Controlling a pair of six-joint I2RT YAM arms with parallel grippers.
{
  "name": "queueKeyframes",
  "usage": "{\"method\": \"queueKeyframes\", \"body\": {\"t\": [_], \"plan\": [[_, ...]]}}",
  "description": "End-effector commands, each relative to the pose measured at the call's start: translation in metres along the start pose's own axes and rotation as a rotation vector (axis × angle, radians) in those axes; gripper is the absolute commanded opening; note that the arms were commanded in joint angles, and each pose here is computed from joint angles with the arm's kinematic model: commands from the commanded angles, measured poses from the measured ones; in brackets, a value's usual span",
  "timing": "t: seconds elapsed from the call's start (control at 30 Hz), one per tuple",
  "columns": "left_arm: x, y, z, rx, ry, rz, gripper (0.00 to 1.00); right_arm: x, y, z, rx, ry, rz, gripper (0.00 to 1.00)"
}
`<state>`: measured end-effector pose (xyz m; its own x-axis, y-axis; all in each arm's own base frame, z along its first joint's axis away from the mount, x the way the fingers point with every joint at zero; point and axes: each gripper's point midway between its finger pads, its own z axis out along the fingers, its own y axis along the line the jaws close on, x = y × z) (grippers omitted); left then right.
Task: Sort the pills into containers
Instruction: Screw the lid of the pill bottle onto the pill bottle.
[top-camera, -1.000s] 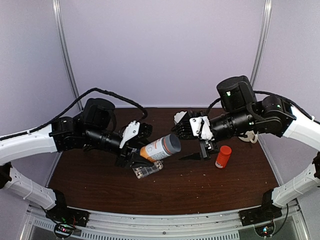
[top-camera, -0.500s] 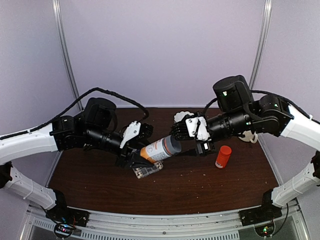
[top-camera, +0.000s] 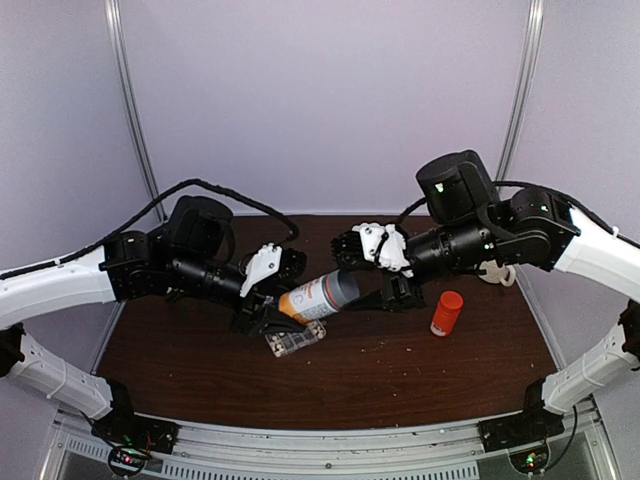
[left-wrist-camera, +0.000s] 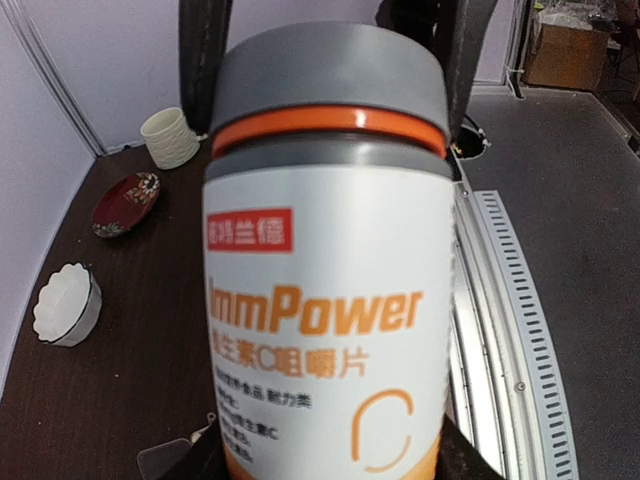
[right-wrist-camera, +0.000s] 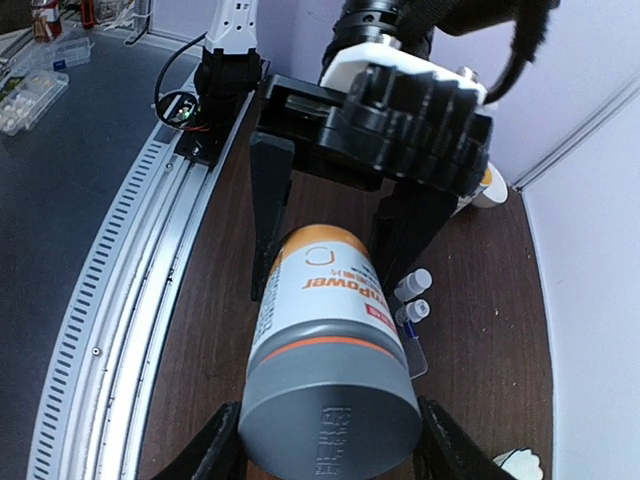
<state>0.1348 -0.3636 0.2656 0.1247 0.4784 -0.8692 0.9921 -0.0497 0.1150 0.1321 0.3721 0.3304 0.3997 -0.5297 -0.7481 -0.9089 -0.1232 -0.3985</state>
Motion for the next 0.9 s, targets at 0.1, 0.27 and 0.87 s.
{"method": "queueKeyframes", "body": {"t": [0.1, 0.27, 0.87], "plan": [[-0.023, 0.045, -0.013, -0.241, -0.020, 0.068, 0.00, -0.005, -0.023, 0.010, 0.058, 0.067, 0.382, 0.29], [-0.018, 0.071, -0.014, -0.398, 0.014, 0.102, 0.00, 0.003, -0.017, 0.020, 0.032, 0.103, 0.695, 0.30], [-0.029, 0.109, -0.009, -0.786, 0.168, 0.438, 0.00, 0.046, -0.068, -0.004, 0.069, -0.211, 1.643, 0.30]]}}
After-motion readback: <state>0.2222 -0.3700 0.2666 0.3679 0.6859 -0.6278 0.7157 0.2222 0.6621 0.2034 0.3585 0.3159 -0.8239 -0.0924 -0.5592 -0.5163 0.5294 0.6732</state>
